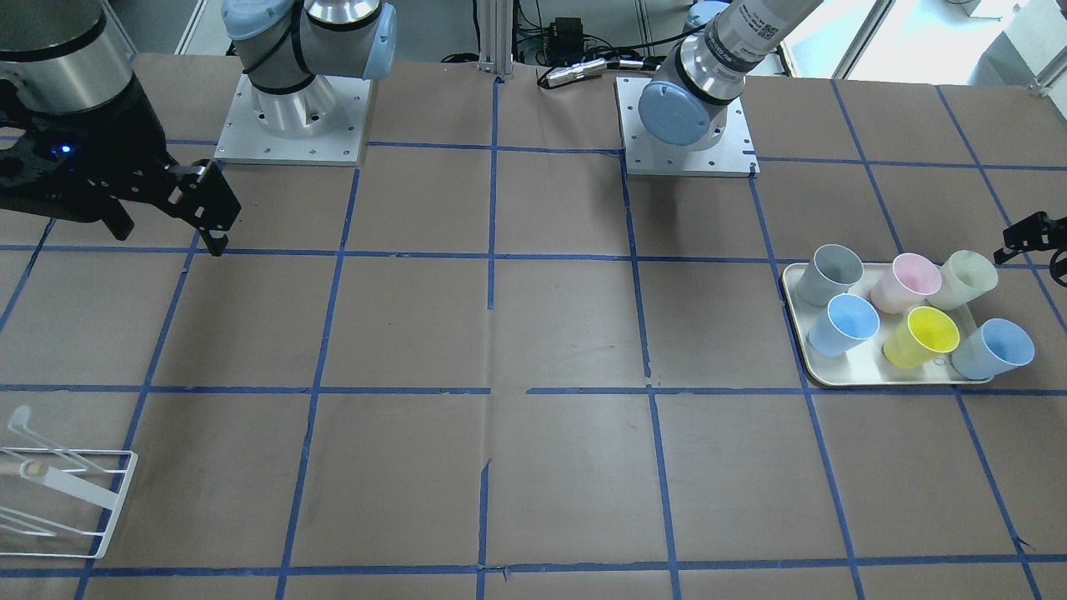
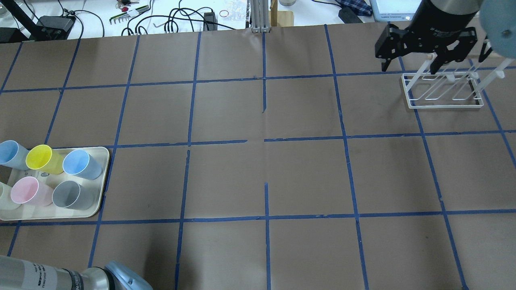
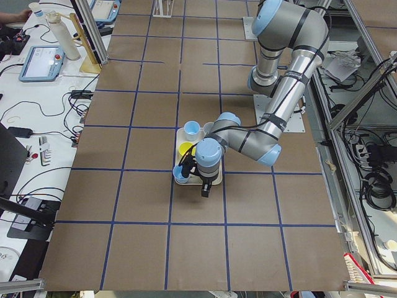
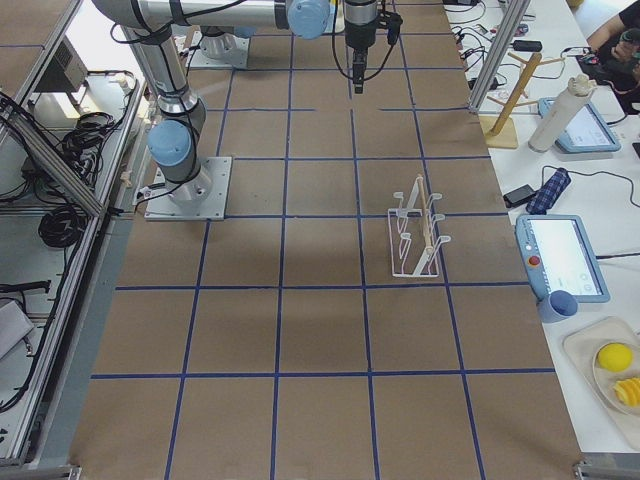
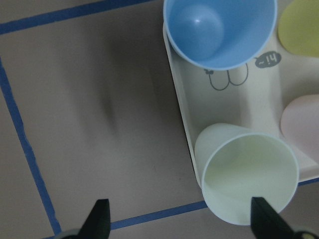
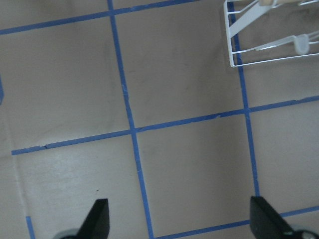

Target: Transfer IKEA cup to right arm and place on rack

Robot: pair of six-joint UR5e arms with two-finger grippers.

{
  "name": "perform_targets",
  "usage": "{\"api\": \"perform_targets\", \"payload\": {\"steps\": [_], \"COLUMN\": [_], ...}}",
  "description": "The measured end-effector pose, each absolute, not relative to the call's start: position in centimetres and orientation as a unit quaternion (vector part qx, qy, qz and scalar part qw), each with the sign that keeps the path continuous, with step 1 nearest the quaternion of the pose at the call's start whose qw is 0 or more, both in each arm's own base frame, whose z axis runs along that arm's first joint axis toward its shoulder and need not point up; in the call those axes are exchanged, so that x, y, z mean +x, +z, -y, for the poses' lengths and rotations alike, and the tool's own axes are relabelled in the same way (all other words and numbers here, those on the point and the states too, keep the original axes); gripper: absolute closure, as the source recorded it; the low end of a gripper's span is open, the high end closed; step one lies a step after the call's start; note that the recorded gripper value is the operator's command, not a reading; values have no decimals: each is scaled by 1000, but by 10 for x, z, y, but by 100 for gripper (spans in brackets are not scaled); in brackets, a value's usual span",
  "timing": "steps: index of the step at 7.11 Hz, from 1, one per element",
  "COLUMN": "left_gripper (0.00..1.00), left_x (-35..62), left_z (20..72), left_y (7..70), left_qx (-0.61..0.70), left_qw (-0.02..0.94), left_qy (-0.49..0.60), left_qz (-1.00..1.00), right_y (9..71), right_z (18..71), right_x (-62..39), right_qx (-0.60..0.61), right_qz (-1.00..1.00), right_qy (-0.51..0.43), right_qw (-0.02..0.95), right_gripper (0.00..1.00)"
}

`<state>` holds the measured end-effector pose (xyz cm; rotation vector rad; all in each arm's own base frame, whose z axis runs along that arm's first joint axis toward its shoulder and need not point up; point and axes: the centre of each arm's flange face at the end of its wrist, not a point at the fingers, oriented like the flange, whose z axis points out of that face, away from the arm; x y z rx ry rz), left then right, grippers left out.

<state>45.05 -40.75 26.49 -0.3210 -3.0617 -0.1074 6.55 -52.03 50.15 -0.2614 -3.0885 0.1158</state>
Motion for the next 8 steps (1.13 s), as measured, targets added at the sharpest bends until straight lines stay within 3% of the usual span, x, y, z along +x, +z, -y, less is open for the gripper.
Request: {"api": "perform_targets", "payload": {"steps": [2, 3, 4, 5, 6, 8], "left_gripper": [0, 13, 45, 89, 100, 100], "left_x": [452, 452, 452, 452, 452, 451], "left_z": [410, 411, 411, 412, 412, 411], "left_y": [250, 244, 239, 234, 231, 229], "left_qx": [-103, -101, -100, -100, -100, -104], "left_qw": [42, 47, 51, 56, 61, 70], "left_qy": [-39, -41, -44, -46, -49, -51], "left_qz": [993, 993, 993, 992, 992, 991], "right_y": [520, 529, 534, 535, 534, 529], "right_z": [507, 502, 498, 494, 492, 494], "right_x": [7, -14, -30, -42, -51, -60], "right_qx": [-112, -130, -144, -156, -169, -187], "right_qz": [993, 990, 989, 987, 985, 978], "right_qy": [35, 38, 33, 22, 18, 22], "right_qw": [25, 27, 27, 24, 5, -88], "right_gripper": [0, 0, 0, 0, 0, 0]}}
